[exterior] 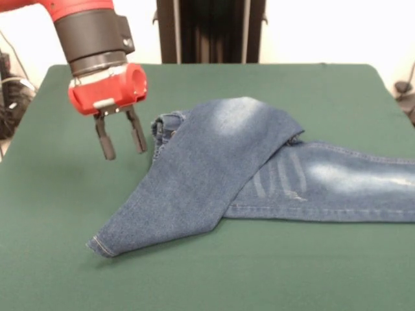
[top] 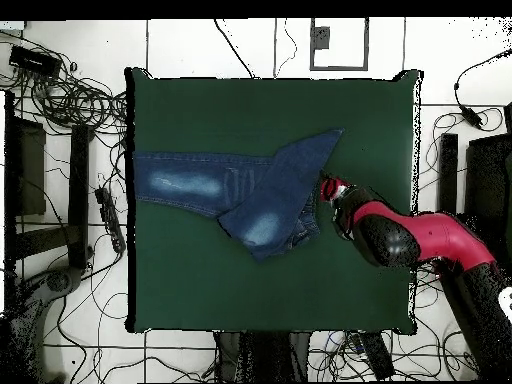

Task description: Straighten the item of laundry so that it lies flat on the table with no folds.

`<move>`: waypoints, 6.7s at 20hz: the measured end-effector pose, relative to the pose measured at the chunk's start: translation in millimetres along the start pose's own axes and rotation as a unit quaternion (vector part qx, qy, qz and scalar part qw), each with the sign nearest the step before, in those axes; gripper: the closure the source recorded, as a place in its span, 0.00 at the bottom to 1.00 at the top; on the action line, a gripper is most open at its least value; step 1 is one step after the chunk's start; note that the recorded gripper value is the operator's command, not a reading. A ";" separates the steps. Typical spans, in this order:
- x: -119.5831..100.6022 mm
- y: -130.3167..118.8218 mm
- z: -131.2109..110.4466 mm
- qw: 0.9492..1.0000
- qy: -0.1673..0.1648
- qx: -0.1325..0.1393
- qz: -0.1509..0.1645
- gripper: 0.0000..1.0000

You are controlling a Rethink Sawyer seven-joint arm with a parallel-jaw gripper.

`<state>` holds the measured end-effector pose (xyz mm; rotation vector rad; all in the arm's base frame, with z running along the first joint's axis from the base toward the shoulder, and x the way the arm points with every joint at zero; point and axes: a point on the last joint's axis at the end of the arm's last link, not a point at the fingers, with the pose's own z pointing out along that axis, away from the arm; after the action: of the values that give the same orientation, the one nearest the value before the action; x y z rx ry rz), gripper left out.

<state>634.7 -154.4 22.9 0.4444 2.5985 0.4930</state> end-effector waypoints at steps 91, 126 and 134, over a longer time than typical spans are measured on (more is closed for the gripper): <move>-26.1 -38.4 56.9 0.997 -0.011 -0.078 0.017 0.00; -24.0 -51.3 84.8 0.990 -0.005 -0.143 -0.014 0.00; -21.0 -35.7 90.8 0.988 0.000 -0.156 -0.011 0.00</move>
<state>688.7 -170.1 -59.6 0.3098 2.4637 0.8733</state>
